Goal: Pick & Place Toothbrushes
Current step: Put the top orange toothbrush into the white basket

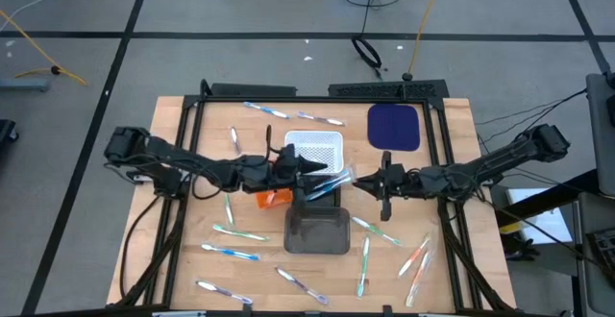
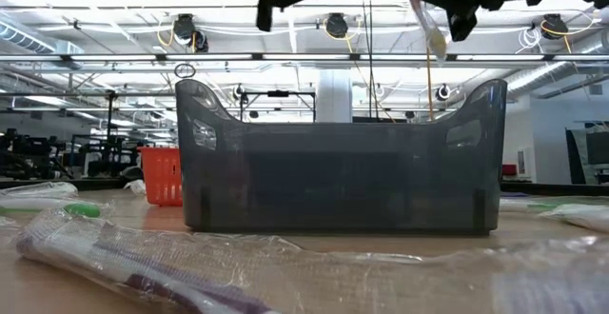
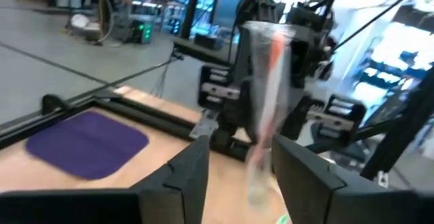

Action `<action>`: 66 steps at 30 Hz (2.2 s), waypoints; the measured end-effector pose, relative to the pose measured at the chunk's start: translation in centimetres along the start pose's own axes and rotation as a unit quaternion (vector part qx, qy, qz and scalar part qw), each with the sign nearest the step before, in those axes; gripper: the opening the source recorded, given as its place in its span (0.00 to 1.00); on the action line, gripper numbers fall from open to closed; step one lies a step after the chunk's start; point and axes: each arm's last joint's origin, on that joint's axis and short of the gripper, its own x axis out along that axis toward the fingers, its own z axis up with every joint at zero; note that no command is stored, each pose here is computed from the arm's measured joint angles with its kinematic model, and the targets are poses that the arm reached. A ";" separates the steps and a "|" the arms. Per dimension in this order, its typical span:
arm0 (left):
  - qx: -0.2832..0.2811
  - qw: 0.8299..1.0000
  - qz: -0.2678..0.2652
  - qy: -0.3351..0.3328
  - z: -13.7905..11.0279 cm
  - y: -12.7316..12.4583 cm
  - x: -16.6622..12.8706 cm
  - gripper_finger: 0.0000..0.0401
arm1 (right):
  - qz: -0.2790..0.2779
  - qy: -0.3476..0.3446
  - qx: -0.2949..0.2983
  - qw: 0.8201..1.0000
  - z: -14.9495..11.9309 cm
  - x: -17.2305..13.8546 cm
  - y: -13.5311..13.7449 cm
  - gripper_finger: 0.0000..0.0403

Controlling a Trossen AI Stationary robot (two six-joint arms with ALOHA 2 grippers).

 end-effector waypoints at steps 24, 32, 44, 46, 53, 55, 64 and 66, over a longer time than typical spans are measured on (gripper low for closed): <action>0.000 0.994 -0.062 -0.085 -1.1 0.4 3.5 0.43 | -0.030 0.014 0.000 0.999 -1.1 1.5 -0.9 0.02; 0.034 0.995 -0.055 -0.079 -1.9 0.0 5.9 0.43 | -0.029 0.022 0.000 0.999 -1.4 1.7 -0.9 0.02; 0.061 0.996 -0.023 -0.065 -1.9 0.3 6.0 0.43 | -0.029 0.025 -0.001 0.999 -1.4 1.6 -0.8 0.02; 0.063 0.996 -0.022 -0.065 -1.9 0.3 6.0 0.40 | -0.029 0.024 -0.001 0.999 -1.4 1.6 -0.9 0.03; 0.067 0.996 -0.025 -0.057 -2.0 0.7 6.1 0.13 | -0.030 0.025 -0.001 0.999 -1.4 1.6 -0.9 0.02; 0.074 0.995 -0.029 -0.056 -2.0 0.8 6.1 0.04 | -0.030 0.026 -0.001 0.999 -1.4 1.6 -0.9 0.02; 0.080 0.995 -0.034 -0.053 -2.0 0.8 6.1 0.01 | -0.031 0.030 -0.003 0.999 -1.5 1.6 -0.9 0.06; 0.081 0.995 -0.034 -0.053 -2.0 0.8 6.1 0.01 | -0.031 0.030 -0.003 0.999 -1.5 1.6 -0.9 0.08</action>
